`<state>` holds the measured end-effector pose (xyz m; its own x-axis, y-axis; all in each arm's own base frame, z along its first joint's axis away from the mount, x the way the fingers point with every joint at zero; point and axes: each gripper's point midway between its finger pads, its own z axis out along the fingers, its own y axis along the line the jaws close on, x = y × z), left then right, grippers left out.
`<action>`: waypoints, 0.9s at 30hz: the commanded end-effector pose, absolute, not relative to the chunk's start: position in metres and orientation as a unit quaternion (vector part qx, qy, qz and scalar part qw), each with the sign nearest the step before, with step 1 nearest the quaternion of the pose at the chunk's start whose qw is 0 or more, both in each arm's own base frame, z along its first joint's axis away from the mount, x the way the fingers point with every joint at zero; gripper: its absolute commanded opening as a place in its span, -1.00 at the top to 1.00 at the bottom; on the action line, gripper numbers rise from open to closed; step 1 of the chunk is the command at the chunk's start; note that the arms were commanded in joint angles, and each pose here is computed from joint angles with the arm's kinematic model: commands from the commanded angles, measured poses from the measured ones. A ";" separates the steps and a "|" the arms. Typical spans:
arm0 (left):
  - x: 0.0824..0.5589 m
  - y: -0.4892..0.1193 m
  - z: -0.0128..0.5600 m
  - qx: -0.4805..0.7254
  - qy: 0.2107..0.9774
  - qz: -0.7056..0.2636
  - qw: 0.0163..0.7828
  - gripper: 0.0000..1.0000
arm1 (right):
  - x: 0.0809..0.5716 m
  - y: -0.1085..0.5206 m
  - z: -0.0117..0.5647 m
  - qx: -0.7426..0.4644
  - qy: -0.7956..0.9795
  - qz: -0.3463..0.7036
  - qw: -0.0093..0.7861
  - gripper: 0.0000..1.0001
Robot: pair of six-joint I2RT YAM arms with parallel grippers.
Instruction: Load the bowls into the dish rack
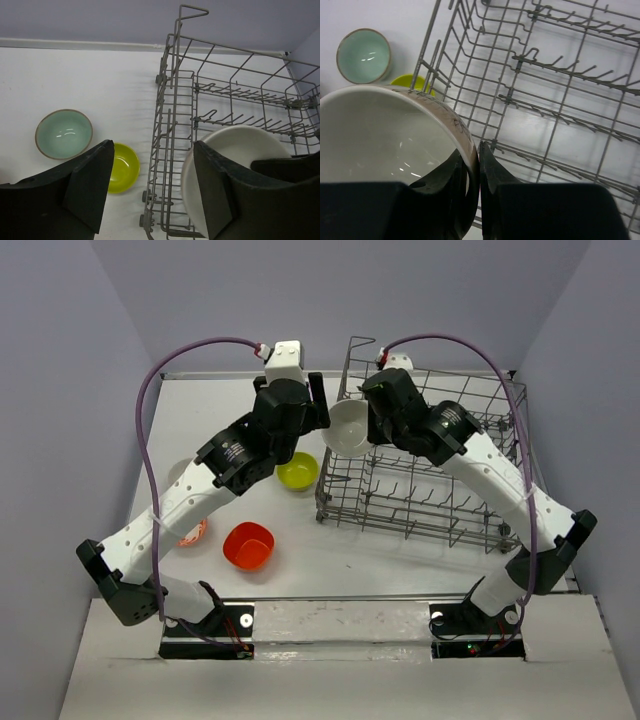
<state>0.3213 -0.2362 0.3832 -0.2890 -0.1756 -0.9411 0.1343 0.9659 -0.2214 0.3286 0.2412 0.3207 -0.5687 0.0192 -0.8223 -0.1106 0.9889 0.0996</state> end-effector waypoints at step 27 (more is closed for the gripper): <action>0.248 -0.194 0.338 0.000 0.774 -0.235 0.588 -0.62 | 0.284 -0.046 0.344 0.183 0.765 -0.436 0.437 0.98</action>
<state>0.2537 -0.1879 0.3333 -0.3226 -0.2262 -0.9191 0.2297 0.9233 -0.3078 0.2879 -0.0226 0.3356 -0.5681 -0.0548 -0.8211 0.5856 0.6742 -0.4501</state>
